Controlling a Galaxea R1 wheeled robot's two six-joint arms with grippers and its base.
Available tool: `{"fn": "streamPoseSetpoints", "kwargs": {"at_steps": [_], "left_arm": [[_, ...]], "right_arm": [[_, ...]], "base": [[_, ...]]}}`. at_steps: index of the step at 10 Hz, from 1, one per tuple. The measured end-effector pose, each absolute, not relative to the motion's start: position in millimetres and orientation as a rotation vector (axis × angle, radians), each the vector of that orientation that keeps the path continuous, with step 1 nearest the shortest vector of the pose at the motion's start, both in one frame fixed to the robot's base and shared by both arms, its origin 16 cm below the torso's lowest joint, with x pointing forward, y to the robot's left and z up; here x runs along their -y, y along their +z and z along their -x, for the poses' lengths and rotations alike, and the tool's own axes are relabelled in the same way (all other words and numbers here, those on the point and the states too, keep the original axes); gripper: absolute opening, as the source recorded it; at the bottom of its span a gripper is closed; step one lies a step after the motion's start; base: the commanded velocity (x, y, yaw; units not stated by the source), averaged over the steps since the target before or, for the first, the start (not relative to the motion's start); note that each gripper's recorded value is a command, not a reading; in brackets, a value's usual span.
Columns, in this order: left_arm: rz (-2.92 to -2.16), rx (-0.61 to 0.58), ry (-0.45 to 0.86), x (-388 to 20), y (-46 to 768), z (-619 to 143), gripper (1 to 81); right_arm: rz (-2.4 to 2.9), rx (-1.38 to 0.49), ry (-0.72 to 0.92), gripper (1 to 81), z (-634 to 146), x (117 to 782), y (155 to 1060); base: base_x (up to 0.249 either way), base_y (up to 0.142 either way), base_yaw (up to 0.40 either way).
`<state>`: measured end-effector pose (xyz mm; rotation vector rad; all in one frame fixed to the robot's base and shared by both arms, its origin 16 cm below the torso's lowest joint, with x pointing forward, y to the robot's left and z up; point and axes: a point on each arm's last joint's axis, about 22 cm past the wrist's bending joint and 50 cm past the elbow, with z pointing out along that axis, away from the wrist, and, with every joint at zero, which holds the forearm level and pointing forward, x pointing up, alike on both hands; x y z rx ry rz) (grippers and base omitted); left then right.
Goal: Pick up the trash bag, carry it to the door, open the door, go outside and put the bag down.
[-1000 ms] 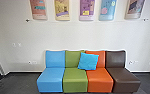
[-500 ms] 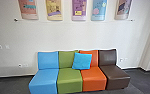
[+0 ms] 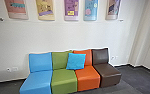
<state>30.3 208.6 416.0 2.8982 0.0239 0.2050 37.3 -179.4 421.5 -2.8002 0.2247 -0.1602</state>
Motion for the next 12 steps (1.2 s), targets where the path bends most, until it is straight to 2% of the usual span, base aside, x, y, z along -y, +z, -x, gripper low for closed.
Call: {"fn": "streamPoseSetpoints", "kwargs": {"at_steps": [2,12], "left_arm": [[-2.899,-0.025,0.214,-208.8,416.1,-31.7,1.0],[-2.893,-0.025,0.221,-203.7,416.6,-34.4,1.0]], "right_arm": [[2.789,-0.331,-0.174,81.1,-38.3,179.7,421.4],[2.789,-0.343,-0.161,81.1,-30.1,172.8,420.4]], "base": [[0.000,0.000,-0.205],[0.000,0.000,-0.205]]}}
